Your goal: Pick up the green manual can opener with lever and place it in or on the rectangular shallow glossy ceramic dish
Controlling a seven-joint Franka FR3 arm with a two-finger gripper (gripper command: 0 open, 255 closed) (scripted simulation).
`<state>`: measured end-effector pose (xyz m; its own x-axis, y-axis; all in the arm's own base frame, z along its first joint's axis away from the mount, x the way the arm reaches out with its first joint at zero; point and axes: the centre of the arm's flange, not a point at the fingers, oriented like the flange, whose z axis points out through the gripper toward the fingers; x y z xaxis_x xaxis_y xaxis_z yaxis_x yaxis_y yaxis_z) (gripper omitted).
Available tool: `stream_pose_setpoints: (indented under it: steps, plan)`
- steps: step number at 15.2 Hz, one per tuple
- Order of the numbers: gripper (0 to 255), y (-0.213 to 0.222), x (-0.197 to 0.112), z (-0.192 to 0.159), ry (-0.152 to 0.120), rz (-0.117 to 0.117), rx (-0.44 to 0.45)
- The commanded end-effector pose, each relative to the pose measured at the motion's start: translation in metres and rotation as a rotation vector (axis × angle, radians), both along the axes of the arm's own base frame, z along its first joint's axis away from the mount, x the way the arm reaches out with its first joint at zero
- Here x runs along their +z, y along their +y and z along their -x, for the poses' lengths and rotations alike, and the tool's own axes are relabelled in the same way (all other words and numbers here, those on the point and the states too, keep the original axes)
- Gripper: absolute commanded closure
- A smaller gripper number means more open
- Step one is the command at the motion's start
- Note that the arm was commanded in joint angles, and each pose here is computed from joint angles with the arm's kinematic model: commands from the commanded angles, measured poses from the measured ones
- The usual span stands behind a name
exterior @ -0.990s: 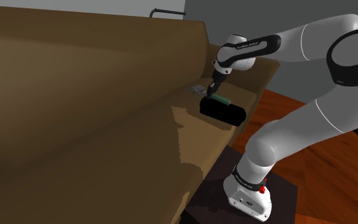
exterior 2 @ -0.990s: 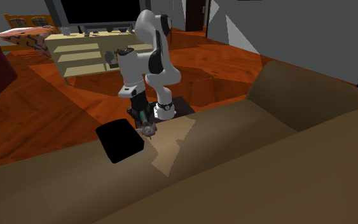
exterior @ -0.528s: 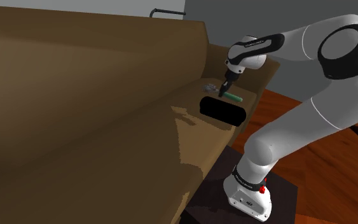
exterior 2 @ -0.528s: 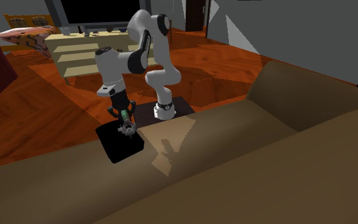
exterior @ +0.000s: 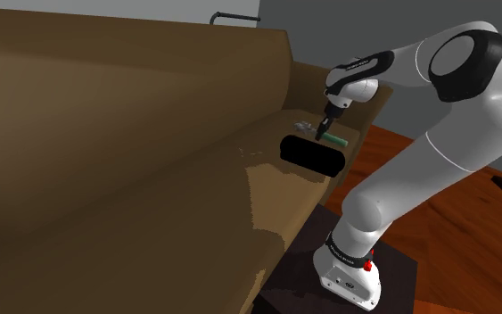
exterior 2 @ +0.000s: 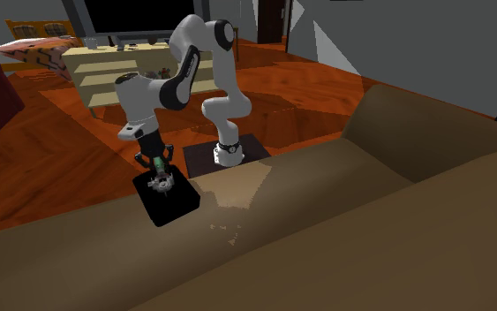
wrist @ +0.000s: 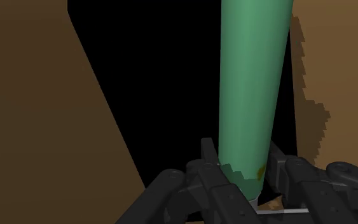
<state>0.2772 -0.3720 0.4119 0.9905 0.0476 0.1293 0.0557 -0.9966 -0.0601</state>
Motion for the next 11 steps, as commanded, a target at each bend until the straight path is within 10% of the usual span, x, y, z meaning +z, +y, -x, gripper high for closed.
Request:
stream_pose_setpoints:
  steps: [1,11]
  plan:
    - [255,0.0,-0.011,0.0,0.0,0.001,0.0]
    - [255,0.0,-0.049,0.0,0.0,0.001,0.0]
